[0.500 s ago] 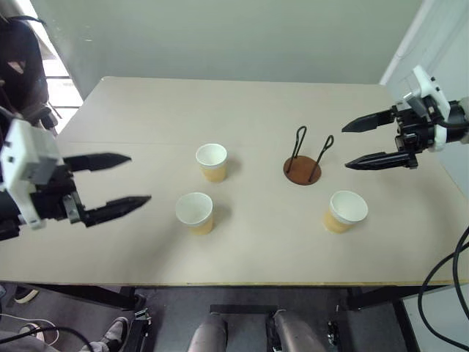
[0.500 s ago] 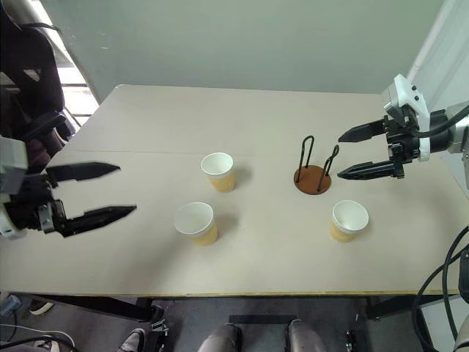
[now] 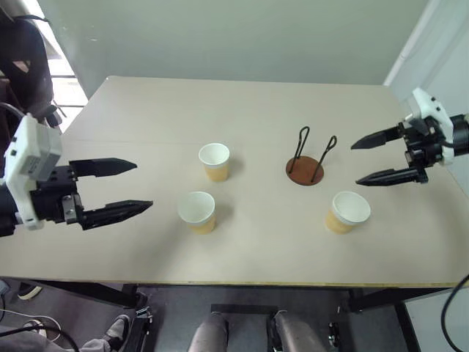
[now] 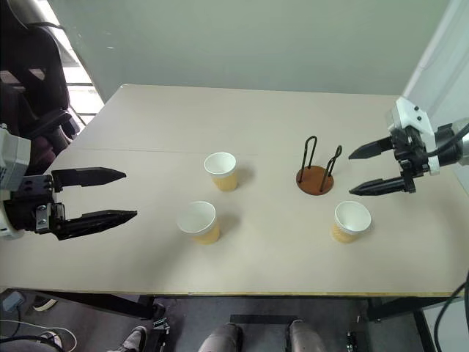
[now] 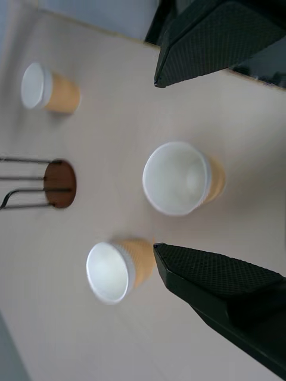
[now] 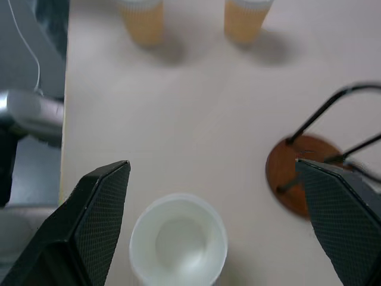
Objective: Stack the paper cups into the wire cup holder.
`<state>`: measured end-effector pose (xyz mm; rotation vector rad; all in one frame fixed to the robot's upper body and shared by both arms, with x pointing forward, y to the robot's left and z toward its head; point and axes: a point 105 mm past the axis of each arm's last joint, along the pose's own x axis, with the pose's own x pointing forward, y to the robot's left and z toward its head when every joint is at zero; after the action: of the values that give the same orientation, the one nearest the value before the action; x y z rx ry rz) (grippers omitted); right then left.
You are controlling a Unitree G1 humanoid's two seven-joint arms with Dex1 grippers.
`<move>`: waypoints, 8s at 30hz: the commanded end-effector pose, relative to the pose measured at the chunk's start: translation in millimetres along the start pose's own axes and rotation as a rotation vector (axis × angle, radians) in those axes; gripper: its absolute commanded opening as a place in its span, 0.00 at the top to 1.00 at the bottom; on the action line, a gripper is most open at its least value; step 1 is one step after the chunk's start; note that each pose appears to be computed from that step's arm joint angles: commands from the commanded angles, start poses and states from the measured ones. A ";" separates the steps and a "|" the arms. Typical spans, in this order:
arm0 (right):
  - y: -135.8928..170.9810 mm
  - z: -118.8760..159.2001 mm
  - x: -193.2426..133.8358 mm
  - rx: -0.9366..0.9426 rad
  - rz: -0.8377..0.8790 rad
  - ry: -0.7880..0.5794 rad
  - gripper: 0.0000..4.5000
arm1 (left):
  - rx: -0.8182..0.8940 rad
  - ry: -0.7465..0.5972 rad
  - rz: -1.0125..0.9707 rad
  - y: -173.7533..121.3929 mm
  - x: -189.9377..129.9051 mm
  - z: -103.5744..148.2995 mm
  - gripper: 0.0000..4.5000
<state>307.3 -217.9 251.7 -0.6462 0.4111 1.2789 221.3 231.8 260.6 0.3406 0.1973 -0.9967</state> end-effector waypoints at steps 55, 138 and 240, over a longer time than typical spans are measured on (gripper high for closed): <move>-75.7 -17.8 74.9 0.391 -0.314 -0.031 0.00 | 0.032 0.010 -0.026 -10.5 -2.8 -1.0 0.00; 87.1 -4.4 136.9 -0.075 0.251 -0.026 0.52 | 0.078 0.006 0.008 4.8 -2.0 2.6 0.00; 83.3 79.0 74.4 -0.455 0.307 -0.032 1.00 | 0.119 0.081 -0.107 4.8 13.6 -11.0 0.00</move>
<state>240.3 -99.5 246.4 -0.9399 0.2136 1.7085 234.4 227.4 239.7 0.4503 0.2555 -1.1105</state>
